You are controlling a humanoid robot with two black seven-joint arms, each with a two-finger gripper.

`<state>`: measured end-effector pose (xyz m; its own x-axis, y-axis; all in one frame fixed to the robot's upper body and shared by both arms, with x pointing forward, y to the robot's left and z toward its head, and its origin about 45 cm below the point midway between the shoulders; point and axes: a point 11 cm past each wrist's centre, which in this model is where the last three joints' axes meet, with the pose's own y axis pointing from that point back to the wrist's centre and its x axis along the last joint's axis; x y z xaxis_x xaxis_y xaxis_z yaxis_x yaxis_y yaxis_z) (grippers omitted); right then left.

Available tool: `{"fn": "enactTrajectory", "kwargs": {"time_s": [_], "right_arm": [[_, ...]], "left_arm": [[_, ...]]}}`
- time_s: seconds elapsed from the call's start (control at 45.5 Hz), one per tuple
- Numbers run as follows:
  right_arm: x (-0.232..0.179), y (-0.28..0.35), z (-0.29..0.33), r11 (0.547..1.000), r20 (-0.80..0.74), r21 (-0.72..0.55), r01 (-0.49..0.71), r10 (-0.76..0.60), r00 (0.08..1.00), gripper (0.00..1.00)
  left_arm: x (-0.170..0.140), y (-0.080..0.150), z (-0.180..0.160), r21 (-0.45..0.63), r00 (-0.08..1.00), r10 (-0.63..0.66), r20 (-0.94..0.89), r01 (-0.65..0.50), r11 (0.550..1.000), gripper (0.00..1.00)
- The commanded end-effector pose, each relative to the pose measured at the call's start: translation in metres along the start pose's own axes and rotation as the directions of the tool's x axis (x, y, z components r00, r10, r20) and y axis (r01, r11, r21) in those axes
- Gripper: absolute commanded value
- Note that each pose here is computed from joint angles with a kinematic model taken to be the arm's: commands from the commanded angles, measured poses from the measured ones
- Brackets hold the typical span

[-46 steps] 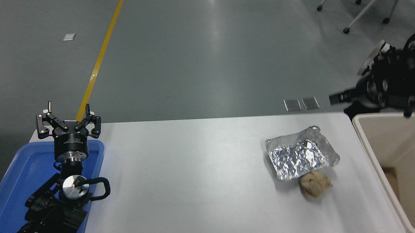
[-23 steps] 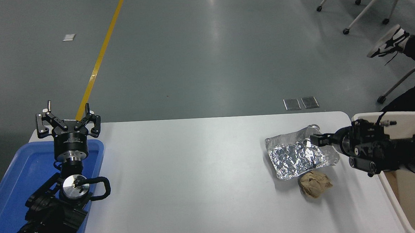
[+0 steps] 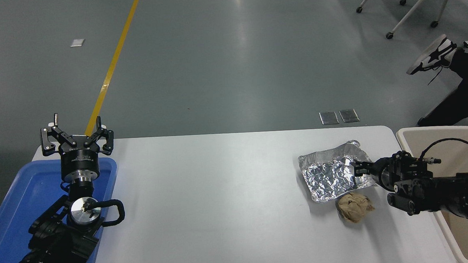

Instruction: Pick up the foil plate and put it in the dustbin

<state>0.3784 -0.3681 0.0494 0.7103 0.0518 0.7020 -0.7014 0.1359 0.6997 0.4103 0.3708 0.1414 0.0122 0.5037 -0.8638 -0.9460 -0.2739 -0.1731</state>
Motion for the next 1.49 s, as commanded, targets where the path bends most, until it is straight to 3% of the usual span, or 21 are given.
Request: {"fn": "enactTrajectory", "kwargs": {"time_s": [0.0,0.088,0.132,0.374,0.659,1.143,1.473], "right_arm": [[-0.006,0.000,-0.001,1.000,-0.005,0.003,0.006,-0.006,1.000,0.29],[-0.006,0.000,-0.001,1.000,-0.015,0.004,0.007,-0.007,1.000,0.06],[-0.007,0.000,-0.001,1.000,-0.017,0.005,0.009,-0.009,1.000,0.00],[-0.002,0.001,-0.003,1.000,-0.015,0.011,0.009,-0.009,1.000,0.00],[0.044,0.026,-0.011,0.996,0.011,0.080,0.039,-0.040,0.999,0.00],[0.216,0.179,0.062,0.994,-0.083,-0.012,-0.109,0.107,0.991,0.00],[0.283,0.259,0.069,0.984,-0.144,-0.061,-0.165,0.155,0.977,0.00]], "left_arm": [[0.000,0.000,0.000,0.000,1.000,-0.001,0.000,0.001,1.000,0.99],[0.000,0.000,0.000,0.000,1.000,-0.001,0.000,0.001,1.000,0.99],[0.000,0.000,-0.001,0.001,1.000,0.000,-0.002,0.000,1.000,0.99],[0.000,0.000,0.000,0.000,1.000,-0.001,0.000,0.001,1.000,0.99],[0.000,0.000,0.000,0.001,1.000,-0.001,0.000,0.001,1.000,0.99],[0.000,0.000,0.000,0.001,1.000,-0.001,0.000,0.001,1.000,0.99],[0.000,0.000,0.000,0.001,1.000,-0.001,0.000,0.001,1.000,0.99]]}}
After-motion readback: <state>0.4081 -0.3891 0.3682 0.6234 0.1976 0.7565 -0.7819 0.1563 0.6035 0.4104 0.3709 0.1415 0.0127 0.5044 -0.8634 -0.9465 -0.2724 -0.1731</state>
